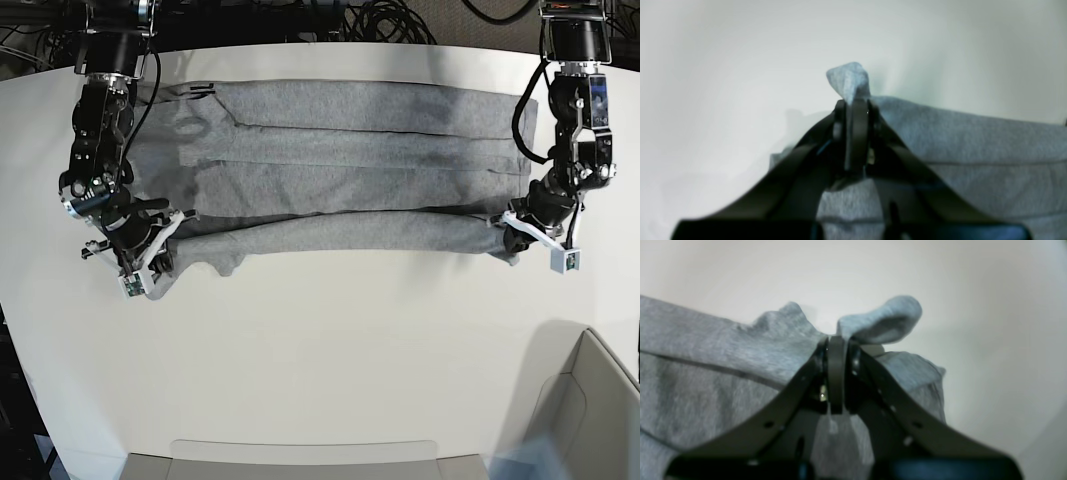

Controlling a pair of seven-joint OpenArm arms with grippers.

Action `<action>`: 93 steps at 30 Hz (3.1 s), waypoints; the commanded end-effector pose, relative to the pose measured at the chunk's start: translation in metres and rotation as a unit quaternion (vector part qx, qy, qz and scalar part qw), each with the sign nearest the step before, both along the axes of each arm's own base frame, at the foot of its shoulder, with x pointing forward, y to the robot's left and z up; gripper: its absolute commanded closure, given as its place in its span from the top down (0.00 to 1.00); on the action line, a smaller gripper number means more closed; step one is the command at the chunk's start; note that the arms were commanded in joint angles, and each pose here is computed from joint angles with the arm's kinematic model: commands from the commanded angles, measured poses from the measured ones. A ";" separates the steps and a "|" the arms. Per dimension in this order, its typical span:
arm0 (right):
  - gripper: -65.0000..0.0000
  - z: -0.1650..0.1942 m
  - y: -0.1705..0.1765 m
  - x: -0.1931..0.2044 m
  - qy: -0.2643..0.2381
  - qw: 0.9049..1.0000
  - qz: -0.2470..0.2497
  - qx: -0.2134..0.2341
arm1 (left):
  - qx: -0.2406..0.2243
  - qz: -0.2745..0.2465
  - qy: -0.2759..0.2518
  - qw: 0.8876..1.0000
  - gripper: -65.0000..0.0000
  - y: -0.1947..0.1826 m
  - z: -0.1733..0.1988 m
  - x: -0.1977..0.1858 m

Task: Fold the T-shirt properly
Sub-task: 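Lift the hem and fold it over onto the folded shoulder edge, then release the hem with the left gripper and regrasp the shirt end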

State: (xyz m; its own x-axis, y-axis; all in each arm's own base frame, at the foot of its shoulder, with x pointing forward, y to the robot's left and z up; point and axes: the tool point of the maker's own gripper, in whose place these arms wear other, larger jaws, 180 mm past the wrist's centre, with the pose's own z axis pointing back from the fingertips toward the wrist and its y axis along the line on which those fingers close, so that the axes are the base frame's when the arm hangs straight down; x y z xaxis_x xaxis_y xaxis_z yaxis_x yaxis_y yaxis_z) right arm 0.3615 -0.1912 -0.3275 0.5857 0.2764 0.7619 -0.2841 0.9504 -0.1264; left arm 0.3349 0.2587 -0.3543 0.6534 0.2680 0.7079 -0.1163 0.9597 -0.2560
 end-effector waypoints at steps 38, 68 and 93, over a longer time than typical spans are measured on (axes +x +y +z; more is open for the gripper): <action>0.00 0.002 -0.028 -0.135 0.045 0.998 -0.037 -0.007 | 0.033 -0.008 0.079 0.996 0.00 0.012 -0.015 -0.105; 0.32 -0.013 -0.026 -0.147 0.072 0.997 -0.036 -0.001 | -0.002 0.002 0.097 0.995 0.36 0.012 -0.035 -0.118; 0.32 -0.025 -0.013 -0.139 0.088 0.996 0.002 -0.001 | 0.049 0.068 0.166 0.983 0.36 0.069 -0.088 -0.143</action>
